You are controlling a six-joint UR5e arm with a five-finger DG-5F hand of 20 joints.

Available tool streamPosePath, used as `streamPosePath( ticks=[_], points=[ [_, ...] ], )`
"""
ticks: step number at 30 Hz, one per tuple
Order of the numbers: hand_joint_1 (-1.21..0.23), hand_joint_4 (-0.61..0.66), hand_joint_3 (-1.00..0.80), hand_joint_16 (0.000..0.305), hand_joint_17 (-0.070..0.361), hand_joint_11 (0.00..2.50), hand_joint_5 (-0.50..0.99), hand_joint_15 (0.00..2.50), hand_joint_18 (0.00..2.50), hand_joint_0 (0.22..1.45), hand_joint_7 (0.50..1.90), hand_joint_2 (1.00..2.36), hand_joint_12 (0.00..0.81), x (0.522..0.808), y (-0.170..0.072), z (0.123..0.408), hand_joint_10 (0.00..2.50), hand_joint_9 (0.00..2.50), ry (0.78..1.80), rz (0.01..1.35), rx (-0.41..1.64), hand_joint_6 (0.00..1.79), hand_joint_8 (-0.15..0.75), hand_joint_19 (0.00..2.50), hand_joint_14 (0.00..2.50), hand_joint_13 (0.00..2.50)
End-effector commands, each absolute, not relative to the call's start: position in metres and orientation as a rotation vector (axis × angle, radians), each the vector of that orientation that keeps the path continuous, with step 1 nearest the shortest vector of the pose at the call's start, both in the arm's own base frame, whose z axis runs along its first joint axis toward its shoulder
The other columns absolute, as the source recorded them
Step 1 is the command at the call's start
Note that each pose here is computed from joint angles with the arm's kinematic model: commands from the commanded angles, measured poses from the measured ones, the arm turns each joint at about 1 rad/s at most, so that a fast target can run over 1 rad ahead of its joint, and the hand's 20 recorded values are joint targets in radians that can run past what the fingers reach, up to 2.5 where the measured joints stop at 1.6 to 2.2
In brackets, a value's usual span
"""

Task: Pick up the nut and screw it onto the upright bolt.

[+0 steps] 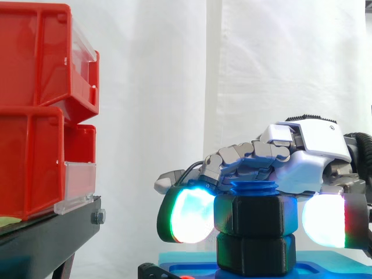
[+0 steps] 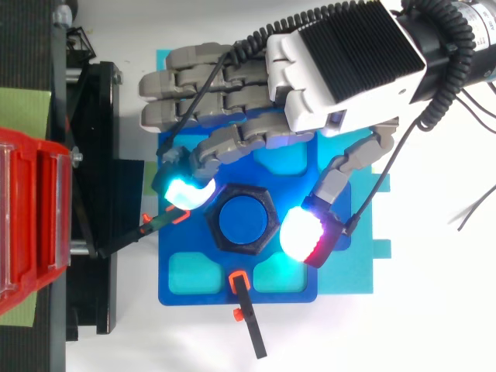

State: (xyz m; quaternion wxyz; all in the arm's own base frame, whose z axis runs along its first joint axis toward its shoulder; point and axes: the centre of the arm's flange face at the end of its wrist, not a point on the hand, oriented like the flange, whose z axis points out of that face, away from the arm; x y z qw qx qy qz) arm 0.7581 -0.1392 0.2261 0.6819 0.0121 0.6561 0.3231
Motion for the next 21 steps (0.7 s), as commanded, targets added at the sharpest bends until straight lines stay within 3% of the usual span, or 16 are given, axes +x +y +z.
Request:
streamPosePath(
  ticks=[1,21],
  points=[
    [-0.64,0.06,-0.5,0.057,0.129,0.0,-0.3,0.0,0.0,0.34,0.61,1.0,0.374,0.7581,-0.1392,0.2263,0.0,0.0,1.472,0.725,0.027,0.5,0.217,0.0,0.0,0.0],
    [-0.67,-0.02,-0.5,0.057,0.128,0.0,-0.3,0.0,0.0,0.34,0.56,1.0,0.363,0.7572,-0.1389,0.2253,0.0,0.0,1.481,0.731,0.031,0.5,0.207,0.0,0.0,0.0]
  ],
)
